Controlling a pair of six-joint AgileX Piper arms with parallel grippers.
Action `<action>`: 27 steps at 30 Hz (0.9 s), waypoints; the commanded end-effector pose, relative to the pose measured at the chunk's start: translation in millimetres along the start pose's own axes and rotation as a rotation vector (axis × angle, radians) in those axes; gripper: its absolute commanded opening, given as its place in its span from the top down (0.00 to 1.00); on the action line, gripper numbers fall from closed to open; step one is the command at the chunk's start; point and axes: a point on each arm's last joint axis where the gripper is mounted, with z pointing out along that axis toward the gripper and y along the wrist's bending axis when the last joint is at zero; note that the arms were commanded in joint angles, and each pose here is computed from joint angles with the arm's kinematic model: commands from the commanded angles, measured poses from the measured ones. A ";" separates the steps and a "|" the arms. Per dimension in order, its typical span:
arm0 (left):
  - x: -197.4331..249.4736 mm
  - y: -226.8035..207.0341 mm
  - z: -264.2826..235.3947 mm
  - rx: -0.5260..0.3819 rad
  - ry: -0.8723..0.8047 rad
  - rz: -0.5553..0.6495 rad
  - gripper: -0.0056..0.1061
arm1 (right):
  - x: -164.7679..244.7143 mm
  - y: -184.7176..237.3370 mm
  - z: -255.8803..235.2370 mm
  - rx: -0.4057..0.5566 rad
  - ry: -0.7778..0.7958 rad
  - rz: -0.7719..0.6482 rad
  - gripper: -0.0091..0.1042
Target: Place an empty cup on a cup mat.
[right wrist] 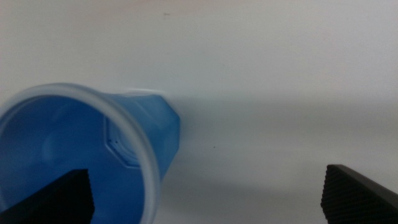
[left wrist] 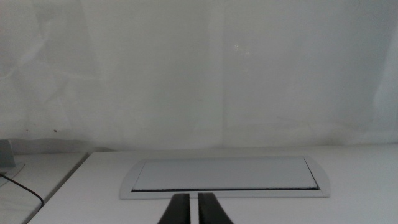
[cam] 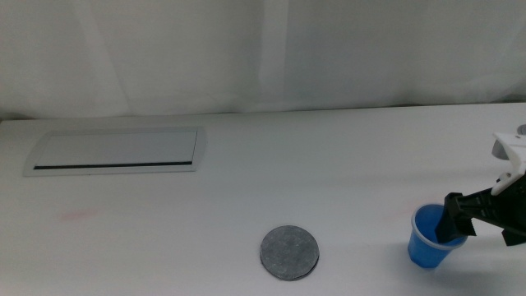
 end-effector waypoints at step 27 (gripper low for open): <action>13.1 -0.7 0.4 0.003 0.027 -0.010 0.98 | -35.7 10.7 -6.4 -0.054 -0.037 -0.010 0.94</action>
